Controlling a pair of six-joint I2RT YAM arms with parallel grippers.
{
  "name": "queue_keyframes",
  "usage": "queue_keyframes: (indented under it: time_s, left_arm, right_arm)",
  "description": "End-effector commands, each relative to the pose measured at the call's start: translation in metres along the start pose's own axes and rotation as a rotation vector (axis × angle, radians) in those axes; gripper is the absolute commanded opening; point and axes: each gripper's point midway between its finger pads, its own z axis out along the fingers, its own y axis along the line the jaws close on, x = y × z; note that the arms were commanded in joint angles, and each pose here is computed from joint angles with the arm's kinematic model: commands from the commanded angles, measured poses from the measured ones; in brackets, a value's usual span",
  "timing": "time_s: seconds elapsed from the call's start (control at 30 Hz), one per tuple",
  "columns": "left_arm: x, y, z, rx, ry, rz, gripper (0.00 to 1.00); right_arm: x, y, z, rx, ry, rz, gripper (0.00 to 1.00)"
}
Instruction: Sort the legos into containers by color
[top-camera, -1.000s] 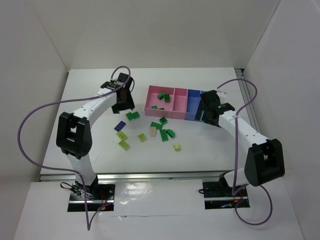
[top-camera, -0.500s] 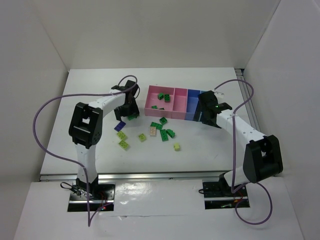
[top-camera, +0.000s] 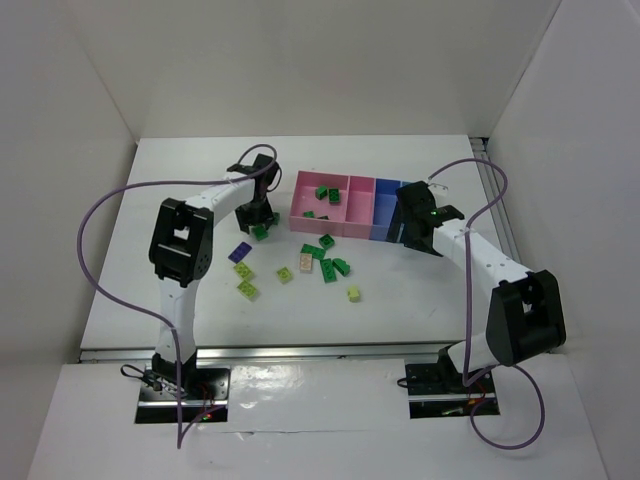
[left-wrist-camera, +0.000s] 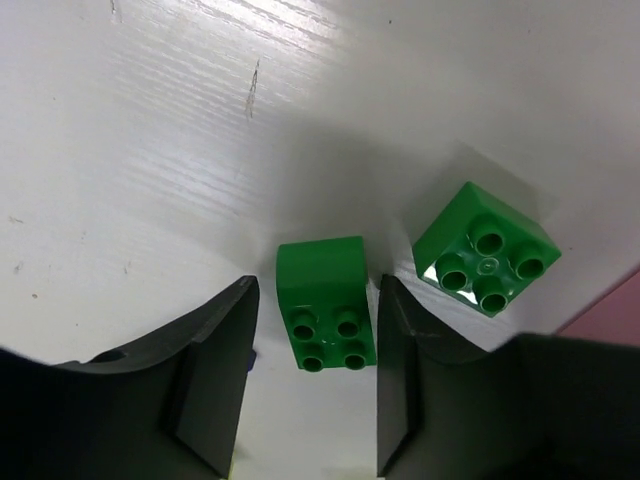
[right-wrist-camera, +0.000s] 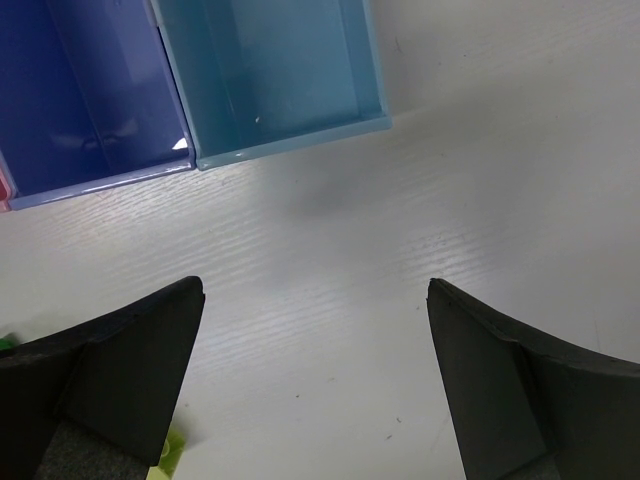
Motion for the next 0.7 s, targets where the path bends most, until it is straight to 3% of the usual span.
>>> queue_keyframes:
  time_s: [0.0,0.07,0.1,0.13,0.2,0.43,0.53,0.67]
  left_arm:
    - [0.006,0.006,0.003,-0.027,0.034,0.015,0.55]
    - [0.005,0.007,-0.004,-0.018,0.024,0.011,0.49]
    - [0.006,0.008,-0.008,-0.009,0.027,0.010,0.37]
    - [0.004,0.008,-0.011,-0.003,0.020,0.007,0.32]
    - [-0.003,0.007,-0.025,0.019,-0.008,0.008,0.26]
    - [-0.033,-0.011,-0.080,0.165,-0.110,0.029,0.25]
    - [-0.045,-0.052,-0.116,0.330,-0.179,0.077,0.25]
    - [-0.046,-0.097,-0.133,0.437,-0.190,0.117,0.27]
  right_arm:
    - [-0.012,0.007,-0.005,-0.021,-0.042,0.014,1.00]
    - [-0.012,0.007,-0.005,-0.021,-0.042,0.014,1.00]
    - [-0.012,0.007,-0.005,-0.021,-0.042,0.014,1.00]
    - [-0.012,0.007,-0.005,-0.021,-0.042,0.014,1.00]
    - [-0.010,0.007,-0.003,-0.017,-0.035,0.010,1.00]
    - [-0.012,0.012,-0.006,-0.027,-0.042,0.016,1.00]
    - [-0.017,0.010,-0.010,-0.027,-0.064,0.024,1.00]
    - [-0.024,0.010,-0.016,-0.036,-0.093,0.037,1.00]
